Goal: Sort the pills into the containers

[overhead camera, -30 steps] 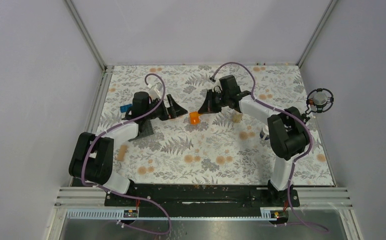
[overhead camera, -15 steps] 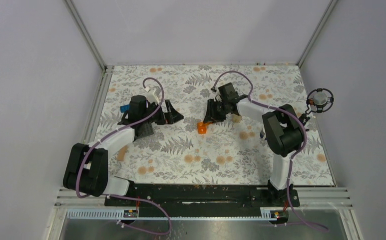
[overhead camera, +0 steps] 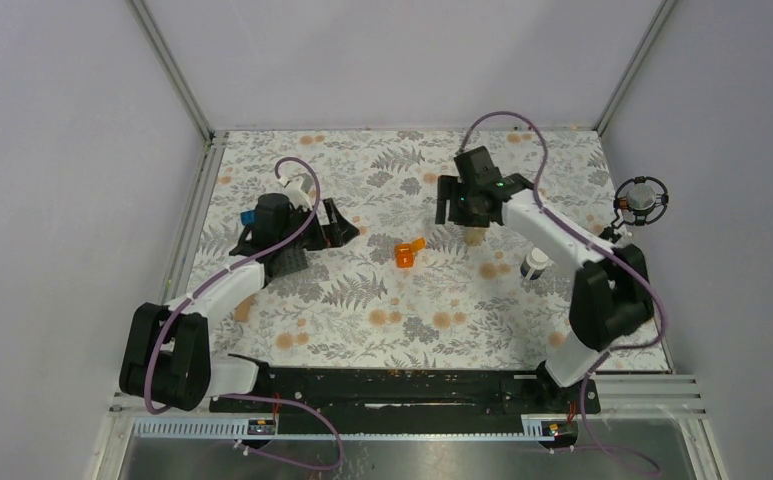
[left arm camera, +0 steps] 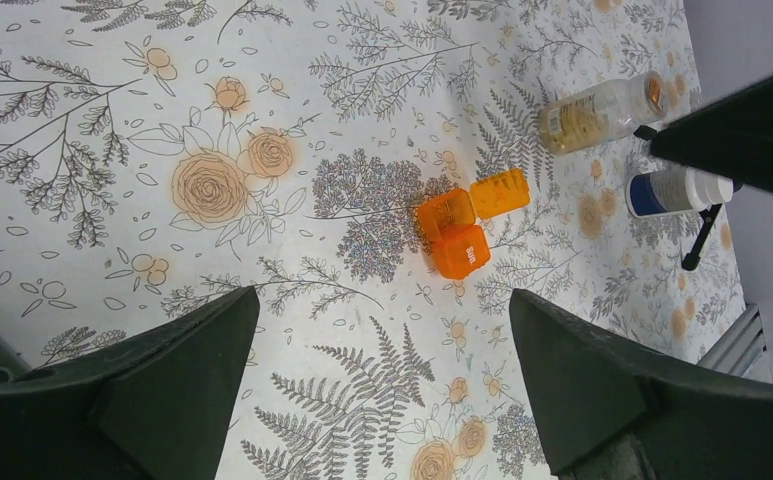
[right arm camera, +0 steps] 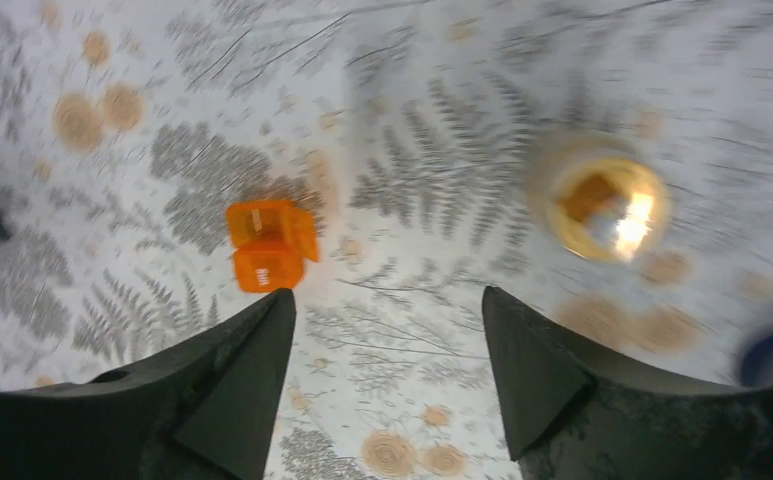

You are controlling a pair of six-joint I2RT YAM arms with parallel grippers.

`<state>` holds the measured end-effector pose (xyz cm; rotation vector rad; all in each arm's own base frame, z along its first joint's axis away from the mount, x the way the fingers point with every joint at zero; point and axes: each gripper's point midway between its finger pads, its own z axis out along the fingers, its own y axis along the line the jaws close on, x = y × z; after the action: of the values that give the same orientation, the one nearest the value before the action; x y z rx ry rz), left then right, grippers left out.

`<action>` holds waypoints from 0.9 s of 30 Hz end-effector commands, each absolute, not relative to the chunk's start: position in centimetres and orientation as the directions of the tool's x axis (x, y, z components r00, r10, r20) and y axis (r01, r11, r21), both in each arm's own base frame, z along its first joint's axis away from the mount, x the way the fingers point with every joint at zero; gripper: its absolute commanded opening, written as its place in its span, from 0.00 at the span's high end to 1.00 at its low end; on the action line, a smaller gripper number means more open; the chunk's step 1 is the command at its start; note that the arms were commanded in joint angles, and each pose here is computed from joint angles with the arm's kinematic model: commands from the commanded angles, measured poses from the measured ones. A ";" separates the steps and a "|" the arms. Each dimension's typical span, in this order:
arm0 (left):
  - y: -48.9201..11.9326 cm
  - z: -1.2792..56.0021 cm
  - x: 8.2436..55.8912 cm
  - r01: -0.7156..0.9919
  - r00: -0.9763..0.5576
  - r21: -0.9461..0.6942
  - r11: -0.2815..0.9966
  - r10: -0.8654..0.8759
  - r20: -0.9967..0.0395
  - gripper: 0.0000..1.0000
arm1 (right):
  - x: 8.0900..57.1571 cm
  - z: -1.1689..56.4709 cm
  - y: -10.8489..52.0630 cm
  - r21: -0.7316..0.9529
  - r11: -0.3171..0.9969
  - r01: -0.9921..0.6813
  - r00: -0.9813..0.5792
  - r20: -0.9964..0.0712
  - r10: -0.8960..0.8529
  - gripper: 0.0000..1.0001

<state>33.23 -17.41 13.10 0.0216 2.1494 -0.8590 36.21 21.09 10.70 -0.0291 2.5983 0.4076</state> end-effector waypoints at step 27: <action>-17.6 15.7 33.7 0.328 -0.603 -0.570 0.754 -0.297 -0.740 0.04 | 29.7 9.2 -0.7 -0.213 0.797 0.566 -0.735 -0.569 0.370 0.25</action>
<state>32.84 -17.38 14.52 0.0059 2.0997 -0.8679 28.93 -0.62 9.93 0.6293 2.4930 -0.5286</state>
